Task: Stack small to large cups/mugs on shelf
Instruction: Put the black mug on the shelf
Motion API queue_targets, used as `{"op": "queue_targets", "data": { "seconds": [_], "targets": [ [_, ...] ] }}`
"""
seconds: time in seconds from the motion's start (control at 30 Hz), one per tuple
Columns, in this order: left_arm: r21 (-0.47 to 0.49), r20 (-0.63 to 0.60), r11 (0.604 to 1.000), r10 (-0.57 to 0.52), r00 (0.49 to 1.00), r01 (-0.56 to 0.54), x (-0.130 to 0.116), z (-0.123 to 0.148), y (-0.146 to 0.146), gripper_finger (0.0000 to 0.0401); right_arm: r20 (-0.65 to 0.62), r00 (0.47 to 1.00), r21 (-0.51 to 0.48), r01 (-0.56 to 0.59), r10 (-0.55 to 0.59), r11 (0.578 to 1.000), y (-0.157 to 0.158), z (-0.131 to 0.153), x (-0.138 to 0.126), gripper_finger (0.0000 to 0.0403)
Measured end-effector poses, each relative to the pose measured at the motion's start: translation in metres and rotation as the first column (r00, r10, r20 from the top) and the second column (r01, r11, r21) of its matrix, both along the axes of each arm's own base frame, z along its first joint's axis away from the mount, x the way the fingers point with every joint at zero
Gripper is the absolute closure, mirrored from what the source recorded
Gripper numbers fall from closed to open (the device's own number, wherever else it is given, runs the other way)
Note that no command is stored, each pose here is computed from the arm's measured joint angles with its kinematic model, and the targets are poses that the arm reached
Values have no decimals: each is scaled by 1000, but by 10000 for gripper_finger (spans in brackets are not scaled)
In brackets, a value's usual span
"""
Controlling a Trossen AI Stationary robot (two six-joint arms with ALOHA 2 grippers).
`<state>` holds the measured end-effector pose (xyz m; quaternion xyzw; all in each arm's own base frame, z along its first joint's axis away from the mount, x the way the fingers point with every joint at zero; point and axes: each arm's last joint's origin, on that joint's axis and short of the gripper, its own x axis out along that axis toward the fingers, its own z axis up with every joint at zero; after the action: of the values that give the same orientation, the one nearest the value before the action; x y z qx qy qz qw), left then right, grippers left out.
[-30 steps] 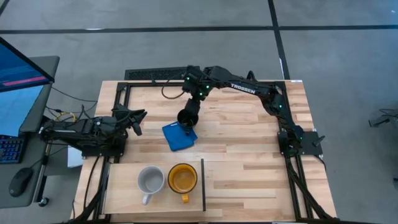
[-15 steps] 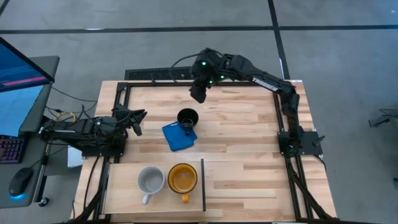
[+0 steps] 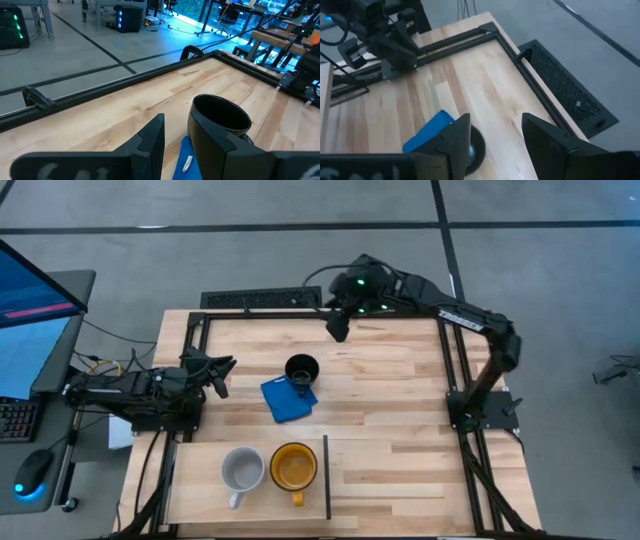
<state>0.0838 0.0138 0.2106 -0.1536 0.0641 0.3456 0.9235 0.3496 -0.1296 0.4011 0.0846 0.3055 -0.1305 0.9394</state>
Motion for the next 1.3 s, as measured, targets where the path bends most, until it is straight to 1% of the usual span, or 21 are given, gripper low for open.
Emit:
{"op": "queue_targets", "data": {
  "seconds": [0.17, 0.3, 0.5, 0.7, 0.8, 0.9, 1.0, 1.17, 1.3],
  "targets": [
    [34, -28, 999, -9, 1000, 10, 0, 0, 0, 318, 69, 997, 9, 24, -25, 1000, 10, -14, -27, 203],
    [40, -32, 999, -7, 999, 9, 0, 0, 0, 318, 160, 986, 4, 55, -55, 998, 22, -26, -51, 203],
    [43, -32, 999, 2, 999, -1, 0, 0, 0, 318, 278, 955, 10, 102, -101, 995, 36, -54, -93, 203],
    [45, -32, 999, 7, 999, -6, 0, 0, 0, 318, 381, 920, -14, 104, -91, 994, 50, -80, -131, 203],
    [45, -32, 999, 7, 999, -6, 0, 0, 0, 318, 411, 907, -24, 116, -96, 993, 56, -95, -147, 203],
    [45, -32, 999, 7, 999, -5, 0, 0, 0, 318, 434, 891, -32, 164, -134, 986, 60, -109, -163, 203],
    [45, -32, 999, 7, 999, -6, 0, 0, 0, 318, 468, 871, -31, 182, -147, 983, 65, -124, -176, 203],
    [45, -32, 999, 7, 999, -6, 0, 0, 0, 318, 555, 820, -25, 186, -141, 982, 71, -143, -193, 203],
    [45, -32, 999, 7, 999, -5, 0, 0, 0, 318, 589, 797, -29, 188, -135, 982, 74, -160, -203, 203]
  ]
}}
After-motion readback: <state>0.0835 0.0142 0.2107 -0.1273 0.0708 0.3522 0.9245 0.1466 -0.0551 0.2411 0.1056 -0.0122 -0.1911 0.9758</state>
